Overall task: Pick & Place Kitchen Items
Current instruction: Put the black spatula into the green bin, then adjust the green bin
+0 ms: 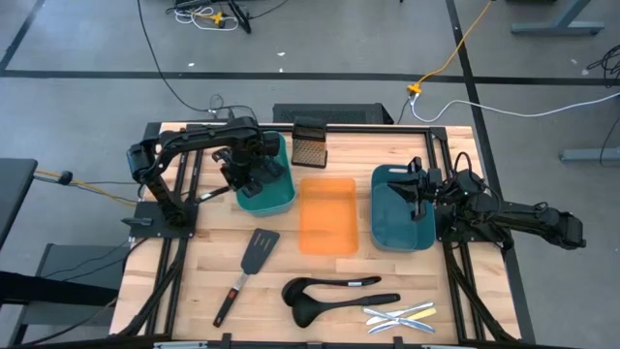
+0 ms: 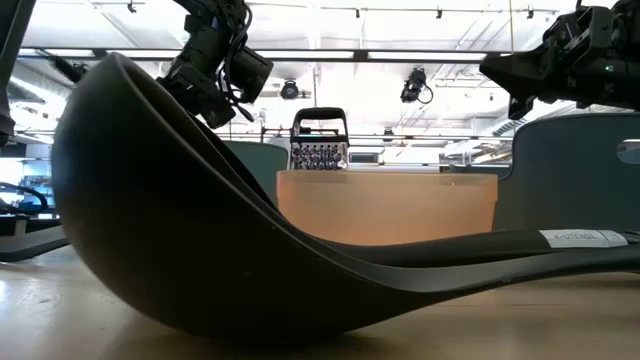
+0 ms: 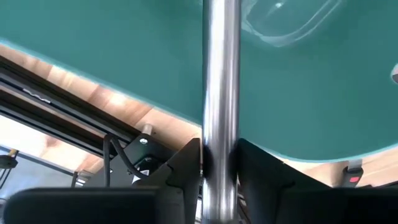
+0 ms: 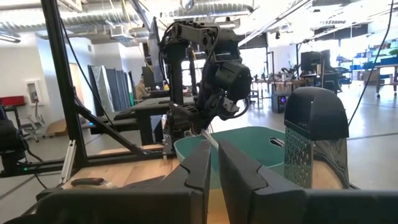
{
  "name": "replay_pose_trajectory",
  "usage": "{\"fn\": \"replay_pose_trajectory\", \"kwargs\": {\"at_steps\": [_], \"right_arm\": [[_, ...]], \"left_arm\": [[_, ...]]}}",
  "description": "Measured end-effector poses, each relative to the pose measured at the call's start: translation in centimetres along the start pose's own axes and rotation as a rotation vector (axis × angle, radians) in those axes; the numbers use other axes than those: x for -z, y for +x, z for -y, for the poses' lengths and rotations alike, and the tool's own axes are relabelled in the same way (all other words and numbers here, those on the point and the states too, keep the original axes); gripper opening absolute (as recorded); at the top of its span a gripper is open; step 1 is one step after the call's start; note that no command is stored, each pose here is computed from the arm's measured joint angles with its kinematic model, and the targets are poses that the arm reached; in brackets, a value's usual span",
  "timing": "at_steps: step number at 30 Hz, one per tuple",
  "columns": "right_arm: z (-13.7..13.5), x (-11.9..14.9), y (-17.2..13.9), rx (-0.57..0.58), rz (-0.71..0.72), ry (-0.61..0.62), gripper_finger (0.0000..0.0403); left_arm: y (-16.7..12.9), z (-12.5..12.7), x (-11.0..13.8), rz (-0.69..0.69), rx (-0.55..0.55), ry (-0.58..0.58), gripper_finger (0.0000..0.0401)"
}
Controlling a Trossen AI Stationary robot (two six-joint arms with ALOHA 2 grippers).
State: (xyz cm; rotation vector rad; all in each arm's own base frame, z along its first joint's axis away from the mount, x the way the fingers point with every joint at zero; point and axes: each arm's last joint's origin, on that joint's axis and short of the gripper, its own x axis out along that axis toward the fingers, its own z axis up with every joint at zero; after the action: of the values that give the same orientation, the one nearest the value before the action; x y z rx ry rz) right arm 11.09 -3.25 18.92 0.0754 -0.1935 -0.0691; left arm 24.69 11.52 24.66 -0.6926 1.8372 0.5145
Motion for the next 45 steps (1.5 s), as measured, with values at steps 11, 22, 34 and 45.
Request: {"fn": "replay_pose_trajectory", "kwargs": {"at_steps": [11,22,34,45], "right_arm": [[0.0,0.0,0.0,0.000,-0.001,0.000,0.0044],[0.0,0.0,0.0,0.000,-0.001,0.005,0.0044],[0.0,0.0,0.0,0.000,0.000,0.005,0.0044],[0.0,0.0,0.0,0.000,0.000,0.005,0.0044]], "left_arm": [[-1.3,0.2,-0.1,0.043,0.033,0.003,0.0082],[-4.1,0.8,0.0,0.165,0.032,0.010,0.0139],[-5.8,3.5,1.4,0.259,-0.024,0.235,0.0128],[-8.4,8.7,3.2,0.506,-0.122,0.445,0.0128]]}}
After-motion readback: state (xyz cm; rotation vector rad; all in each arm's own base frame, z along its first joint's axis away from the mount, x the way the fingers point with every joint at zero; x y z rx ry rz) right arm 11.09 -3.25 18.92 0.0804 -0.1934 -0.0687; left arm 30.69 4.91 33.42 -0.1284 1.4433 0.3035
